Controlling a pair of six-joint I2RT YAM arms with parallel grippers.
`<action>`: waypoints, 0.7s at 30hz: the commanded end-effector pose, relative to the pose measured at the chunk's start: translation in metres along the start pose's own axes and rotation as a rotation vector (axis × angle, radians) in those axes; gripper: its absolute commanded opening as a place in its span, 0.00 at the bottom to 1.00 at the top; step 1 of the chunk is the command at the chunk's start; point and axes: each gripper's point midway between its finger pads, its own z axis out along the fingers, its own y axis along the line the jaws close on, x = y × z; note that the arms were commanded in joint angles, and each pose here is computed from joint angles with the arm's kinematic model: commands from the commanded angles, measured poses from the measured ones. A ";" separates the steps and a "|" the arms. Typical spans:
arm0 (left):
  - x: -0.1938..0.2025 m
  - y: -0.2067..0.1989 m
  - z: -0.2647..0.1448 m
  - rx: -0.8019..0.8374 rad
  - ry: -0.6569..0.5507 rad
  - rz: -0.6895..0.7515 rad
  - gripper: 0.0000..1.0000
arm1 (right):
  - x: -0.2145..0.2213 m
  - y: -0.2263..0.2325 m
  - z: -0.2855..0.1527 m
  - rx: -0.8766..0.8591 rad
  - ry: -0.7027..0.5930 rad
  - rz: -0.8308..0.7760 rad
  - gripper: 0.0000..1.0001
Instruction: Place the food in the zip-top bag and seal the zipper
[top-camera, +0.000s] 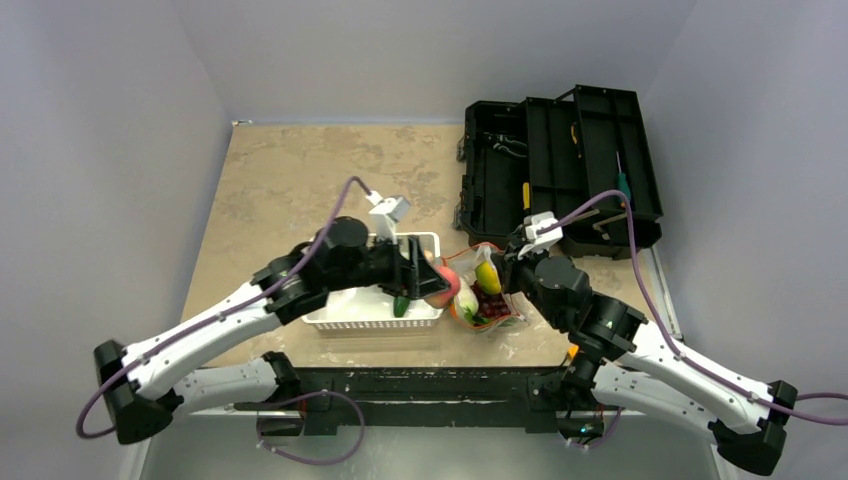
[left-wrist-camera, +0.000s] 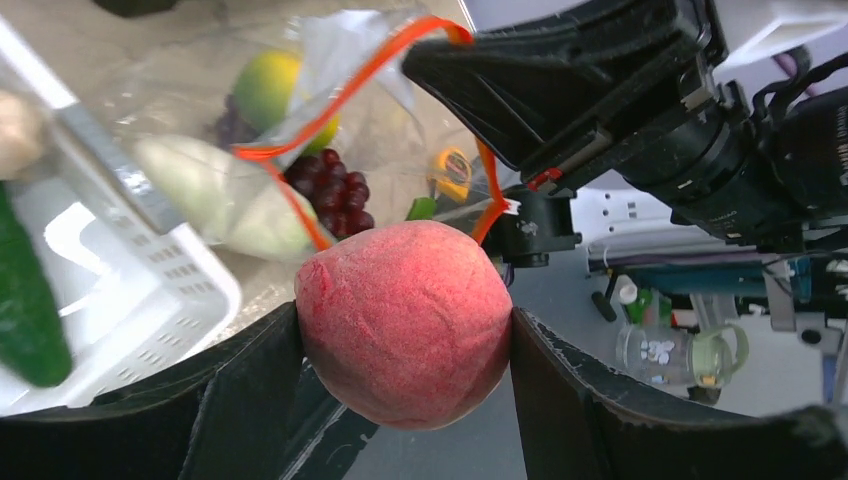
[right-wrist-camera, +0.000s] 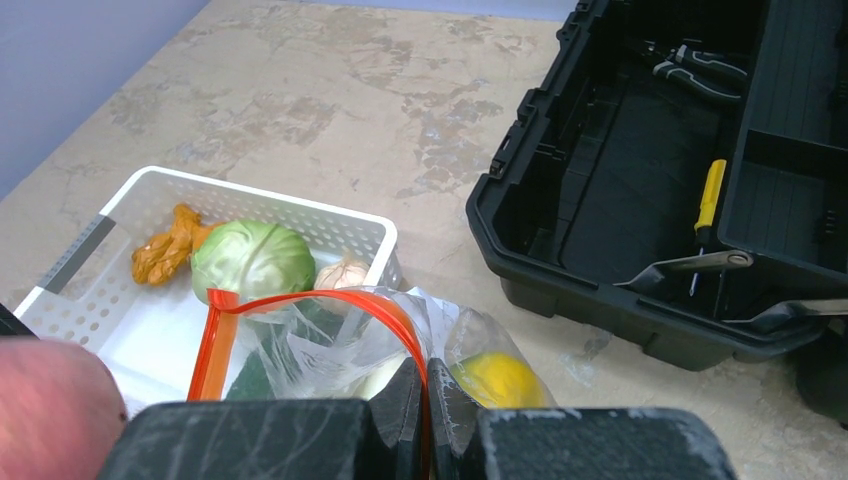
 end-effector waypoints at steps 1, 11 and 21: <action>-0.021 -0.047 0.023 0.091 -0.069 0.065 0.37 | -0.017 0.003 -0.002 -0.008 -0.049 0.021 0.00; -0.020 -0.029 0.077 -0.096 -0.036 0.160 0.39 | -0.016 0.000 -0.007 -0.008 -0.058 0.034 0.00; -0.018 0.000 0.089 -0.350 -0.007 0.265 0.78 | -0.015 0.001 -0.005 -0.010 -0.054 0.033 0.00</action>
